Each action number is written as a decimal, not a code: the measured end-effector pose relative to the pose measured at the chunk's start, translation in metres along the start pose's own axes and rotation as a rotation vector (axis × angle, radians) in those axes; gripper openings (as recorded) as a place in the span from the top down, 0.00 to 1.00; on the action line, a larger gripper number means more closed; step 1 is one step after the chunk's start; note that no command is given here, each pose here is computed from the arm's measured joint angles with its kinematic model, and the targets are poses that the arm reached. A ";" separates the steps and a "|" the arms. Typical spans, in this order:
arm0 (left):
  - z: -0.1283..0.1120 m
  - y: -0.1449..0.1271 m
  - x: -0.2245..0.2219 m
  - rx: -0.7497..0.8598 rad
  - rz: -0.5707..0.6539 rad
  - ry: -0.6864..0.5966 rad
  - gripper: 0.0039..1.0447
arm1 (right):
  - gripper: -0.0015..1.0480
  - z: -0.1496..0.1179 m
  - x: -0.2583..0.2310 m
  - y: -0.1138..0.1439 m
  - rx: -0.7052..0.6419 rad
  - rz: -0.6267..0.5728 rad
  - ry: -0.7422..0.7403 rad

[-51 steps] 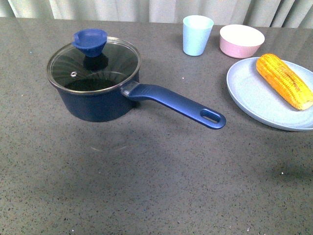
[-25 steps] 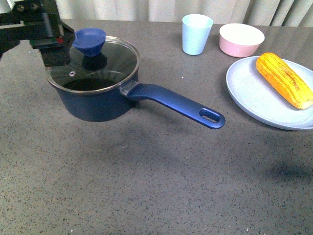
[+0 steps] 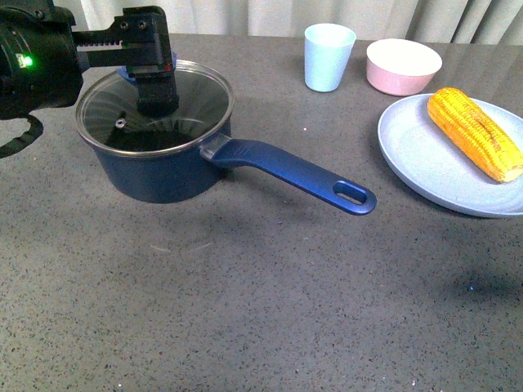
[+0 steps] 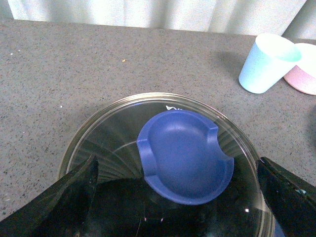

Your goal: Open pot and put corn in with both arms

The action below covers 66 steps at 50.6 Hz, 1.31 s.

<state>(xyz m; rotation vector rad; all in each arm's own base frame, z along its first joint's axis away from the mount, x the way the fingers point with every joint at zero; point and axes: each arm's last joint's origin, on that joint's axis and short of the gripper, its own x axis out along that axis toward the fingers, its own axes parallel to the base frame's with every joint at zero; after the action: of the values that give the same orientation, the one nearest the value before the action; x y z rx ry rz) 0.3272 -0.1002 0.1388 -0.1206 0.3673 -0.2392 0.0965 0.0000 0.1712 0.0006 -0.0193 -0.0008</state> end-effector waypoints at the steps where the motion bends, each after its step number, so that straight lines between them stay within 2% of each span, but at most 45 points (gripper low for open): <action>1: 0.000 -0.001 0.002 0.003 -0.001 -0.001 0.08 | 0.09 0.000 0.000 0.000 0.000 0.000 0.000; 17: -0.002 -0.006 0.031 0.046 -0.010 0.020 0.08 | 0.09 0.000 0.000 0.000 0.000 0.000 0.000; 34: -0.005 -0.006 0.046 0.074 0.047 0.021 0.09 | 0.09 0.000 0.000 0.000 0.000 0.000 0.000; 49: -0.005 -0.010 0.048 0.085 0.078 0.021 0.44 | 0.09 0.000 0.000 0.000 0.000 0.000 0.000; 60: -0.001 -0.013 0.046 0.086 0.091 0.026 0.45 | 0.09 0.000 0.000 0.000 0.000 0.000 0.000; 66: 0.016 -0.010 0.037 0.059 0.105 -0.023 0.45 | 0.09 0.000 0.000 0.000 0.000 0.000 0.000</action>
<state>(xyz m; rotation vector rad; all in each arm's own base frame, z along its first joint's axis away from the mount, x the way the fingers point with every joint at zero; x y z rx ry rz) 0.3640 -0.1182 0.1426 -0.0459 0.3428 -0.1443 0.0965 0.0000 0.1711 0.0006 -0.0189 -0.0004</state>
